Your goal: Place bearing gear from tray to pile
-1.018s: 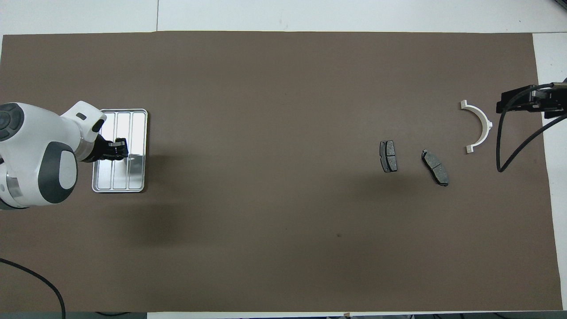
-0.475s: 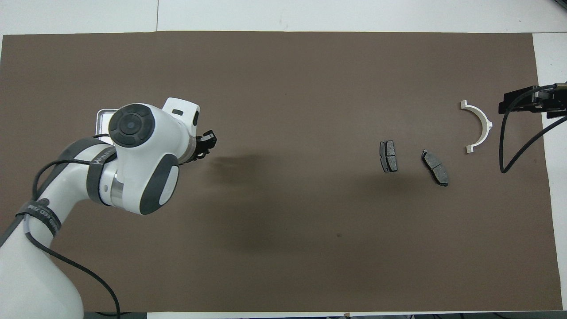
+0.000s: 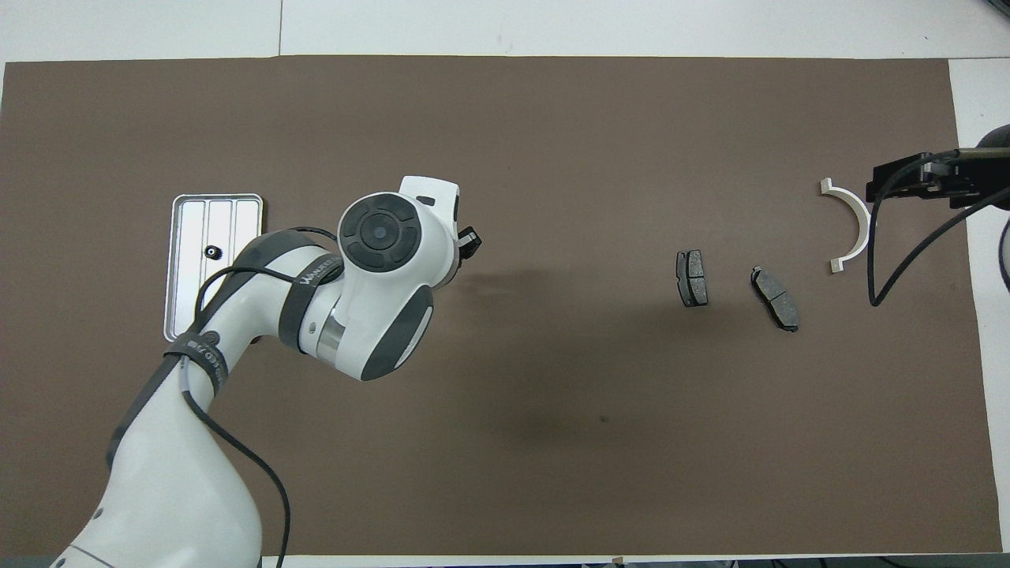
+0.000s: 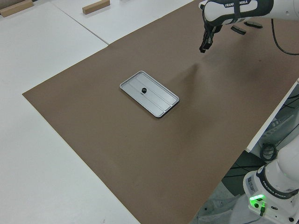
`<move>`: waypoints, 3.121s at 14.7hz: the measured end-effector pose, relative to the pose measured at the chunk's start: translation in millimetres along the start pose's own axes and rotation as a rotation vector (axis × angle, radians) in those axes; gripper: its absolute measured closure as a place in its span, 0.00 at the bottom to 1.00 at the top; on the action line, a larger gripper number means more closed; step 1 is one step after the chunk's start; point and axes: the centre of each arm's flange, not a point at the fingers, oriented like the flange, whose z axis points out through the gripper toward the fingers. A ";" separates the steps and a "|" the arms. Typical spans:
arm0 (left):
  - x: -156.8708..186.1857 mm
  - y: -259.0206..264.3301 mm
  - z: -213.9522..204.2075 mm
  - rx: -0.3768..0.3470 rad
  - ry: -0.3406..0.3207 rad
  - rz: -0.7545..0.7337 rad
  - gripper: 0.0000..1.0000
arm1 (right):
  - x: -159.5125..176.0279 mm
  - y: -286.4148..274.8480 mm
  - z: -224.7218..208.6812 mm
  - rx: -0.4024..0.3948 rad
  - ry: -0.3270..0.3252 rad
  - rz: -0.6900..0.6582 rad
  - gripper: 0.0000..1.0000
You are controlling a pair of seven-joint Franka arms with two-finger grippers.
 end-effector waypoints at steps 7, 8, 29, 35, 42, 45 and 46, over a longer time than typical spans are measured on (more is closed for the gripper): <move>-23.7 14.7 41.3 0.049 0.001 0.050 0.65 | 29.2 -76.3 16.7 0.013 0.006 -0.060 0.00; -24.5 14.7 42.6 0.052 0.001 0.053 0.65 | 28.2 -81.4 19.0 0.012 -0.010 -0.068 0.00; 159.5 -97.6 -5.4 0.156 -0.051 0.037 0.00 | 28.5 -164.8 67.1 0.032 -0.045 -0.040 0.00; 250.4 -243.7 -32.3 0.139 -0.082 0.160 0.09 | -3.1 -283.8 86.1 0.031 -0.053 -0.131 0.00; 257.6 -288.1 0.8 0.116 -0.065 0.303 0.40 | -20.7 -390.3 155.4 0.021 -0.085 -0.247 0.00; 259.3 -293.2 3.3 0.111 -0.051 0.305 0.48 | -23.1 -427.0 185.4 0.029 -0.068 -0.186 0.00; 258.9 -294.6 5.8 0.108 -0.045 0.305 0.50 | -23.1 -434.1 192.0 0.033 -0.061 -0.178 0.00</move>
